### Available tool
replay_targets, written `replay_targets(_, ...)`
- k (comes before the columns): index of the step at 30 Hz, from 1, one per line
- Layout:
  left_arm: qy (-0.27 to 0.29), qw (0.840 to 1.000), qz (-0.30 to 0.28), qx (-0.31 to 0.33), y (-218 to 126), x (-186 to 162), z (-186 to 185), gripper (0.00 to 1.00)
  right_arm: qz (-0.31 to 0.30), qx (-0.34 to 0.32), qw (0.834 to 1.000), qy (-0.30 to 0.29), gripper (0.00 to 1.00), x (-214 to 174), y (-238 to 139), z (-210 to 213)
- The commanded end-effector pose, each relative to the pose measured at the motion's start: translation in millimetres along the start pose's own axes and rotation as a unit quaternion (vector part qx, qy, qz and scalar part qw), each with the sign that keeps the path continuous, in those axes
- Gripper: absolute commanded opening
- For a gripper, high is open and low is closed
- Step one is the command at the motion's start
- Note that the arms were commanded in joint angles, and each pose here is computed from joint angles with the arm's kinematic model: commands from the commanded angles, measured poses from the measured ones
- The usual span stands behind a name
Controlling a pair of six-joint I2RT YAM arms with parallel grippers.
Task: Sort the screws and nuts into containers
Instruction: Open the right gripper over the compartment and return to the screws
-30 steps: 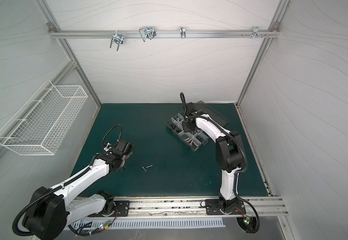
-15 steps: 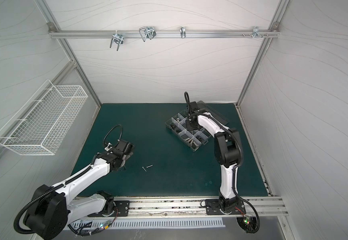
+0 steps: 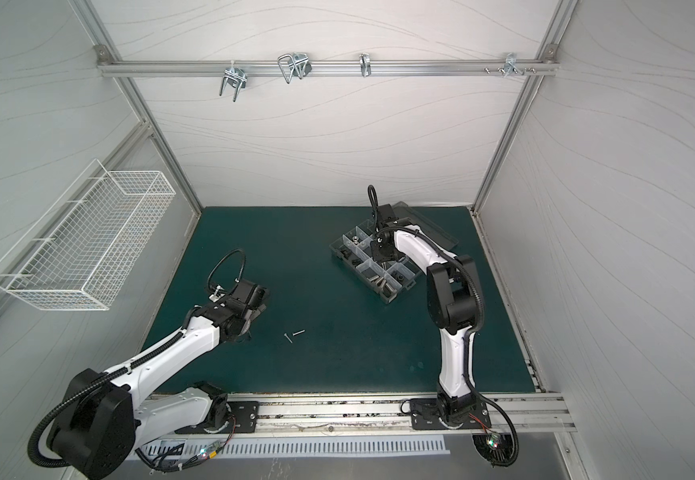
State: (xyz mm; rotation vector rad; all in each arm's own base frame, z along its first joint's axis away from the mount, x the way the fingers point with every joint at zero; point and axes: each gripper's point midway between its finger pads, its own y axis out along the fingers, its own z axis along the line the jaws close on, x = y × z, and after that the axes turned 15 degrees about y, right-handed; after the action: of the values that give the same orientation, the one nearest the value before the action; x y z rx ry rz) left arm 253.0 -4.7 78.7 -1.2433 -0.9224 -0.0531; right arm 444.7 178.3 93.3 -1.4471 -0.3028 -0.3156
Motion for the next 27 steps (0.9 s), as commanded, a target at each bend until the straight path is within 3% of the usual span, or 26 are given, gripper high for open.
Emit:
replay_targets(1, -0.013, 1.000, -0.014, -0.008, -6.2, 14.9, -7.5, 0.99, -0.028, 0.015, 0.999, -0.010, 0.31, 5.1, -31.4, 5.2)
replay_targets(7, -0.018, 1.000, -0.012, -0.003, -5.9, 13.7, -5.4, 0.99, -0.044, 0.037, 0.997, -0.060, 0.31, -19.6, -58.1, 37.0)
replay_targets(13, -0.025, 0.999, -0.019, 0.008, -7.5, 13.3, 3.1, 0.99, -0.030, 0.065, 0.986, -0.150, 0.31, -81.2, -68.0, 89.1)
replay_targets(21, -0.044, 0.998, -0.033, 0.034, -10.6, 10.3, 23.7, 0.99, 0.004, 0.151, 0.946, -0.286, 0.35, -181.4, -74.3, 170.1)
replay_targets(27, -0.063, 0.996, -0.013, 0.059, -5.6, -6.7, 43.6, 0.99, 0.024, 0.188, 0.909, -0.372, 0.38, -234.2, -70.9, 212.8)
